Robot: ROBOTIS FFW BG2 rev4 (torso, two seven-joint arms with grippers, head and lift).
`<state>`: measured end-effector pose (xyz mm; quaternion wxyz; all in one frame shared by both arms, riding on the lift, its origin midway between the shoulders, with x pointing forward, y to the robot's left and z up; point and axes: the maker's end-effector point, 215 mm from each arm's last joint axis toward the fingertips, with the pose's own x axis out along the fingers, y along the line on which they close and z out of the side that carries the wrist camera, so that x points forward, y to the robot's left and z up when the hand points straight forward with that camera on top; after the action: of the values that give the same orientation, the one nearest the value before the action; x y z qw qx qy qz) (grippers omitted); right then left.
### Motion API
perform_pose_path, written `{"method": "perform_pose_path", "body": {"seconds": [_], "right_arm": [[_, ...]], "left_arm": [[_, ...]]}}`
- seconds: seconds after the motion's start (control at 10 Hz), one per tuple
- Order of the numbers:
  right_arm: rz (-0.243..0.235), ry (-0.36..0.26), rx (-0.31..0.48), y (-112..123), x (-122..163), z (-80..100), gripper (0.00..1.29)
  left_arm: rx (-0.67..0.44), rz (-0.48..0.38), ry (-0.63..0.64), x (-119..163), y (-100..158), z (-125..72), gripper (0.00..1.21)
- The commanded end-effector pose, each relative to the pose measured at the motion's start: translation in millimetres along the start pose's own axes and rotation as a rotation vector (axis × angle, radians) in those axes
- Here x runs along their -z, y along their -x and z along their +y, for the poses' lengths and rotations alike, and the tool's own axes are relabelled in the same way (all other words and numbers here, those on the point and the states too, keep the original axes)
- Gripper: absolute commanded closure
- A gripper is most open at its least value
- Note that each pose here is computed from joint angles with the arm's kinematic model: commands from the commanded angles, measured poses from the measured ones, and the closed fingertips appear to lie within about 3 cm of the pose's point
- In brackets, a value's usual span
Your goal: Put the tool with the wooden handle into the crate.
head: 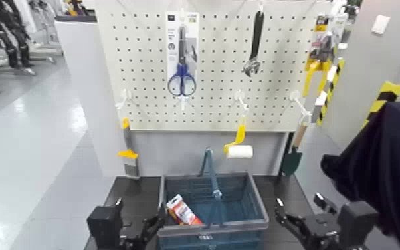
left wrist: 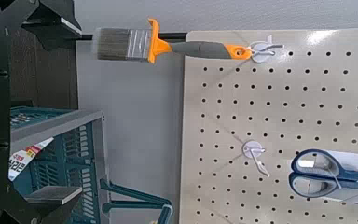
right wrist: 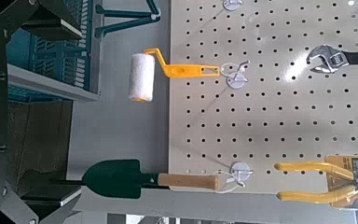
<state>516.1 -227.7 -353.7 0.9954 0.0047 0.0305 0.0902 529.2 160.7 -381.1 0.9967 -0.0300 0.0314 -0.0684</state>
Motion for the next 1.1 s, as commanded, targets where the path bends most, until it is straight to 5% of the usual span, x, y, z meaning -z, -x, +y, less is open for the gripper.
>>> {"method": "perform_pose_path", "body": {"seconds": [0.1, 1.1], "right_arm": [[-0.003, 0.028, -0.01, -11, -7, -26.2, 0.14], [0.029, 0.079, -0.104, -56, -25, -92.2, 0.14]], "left_arm": [[-0.002, -0.002, 0.005, 0, 0, 0.2, 0.13], [0.001, -0.003, 0.008, -1, 0, -1.4, 0.13]]}}
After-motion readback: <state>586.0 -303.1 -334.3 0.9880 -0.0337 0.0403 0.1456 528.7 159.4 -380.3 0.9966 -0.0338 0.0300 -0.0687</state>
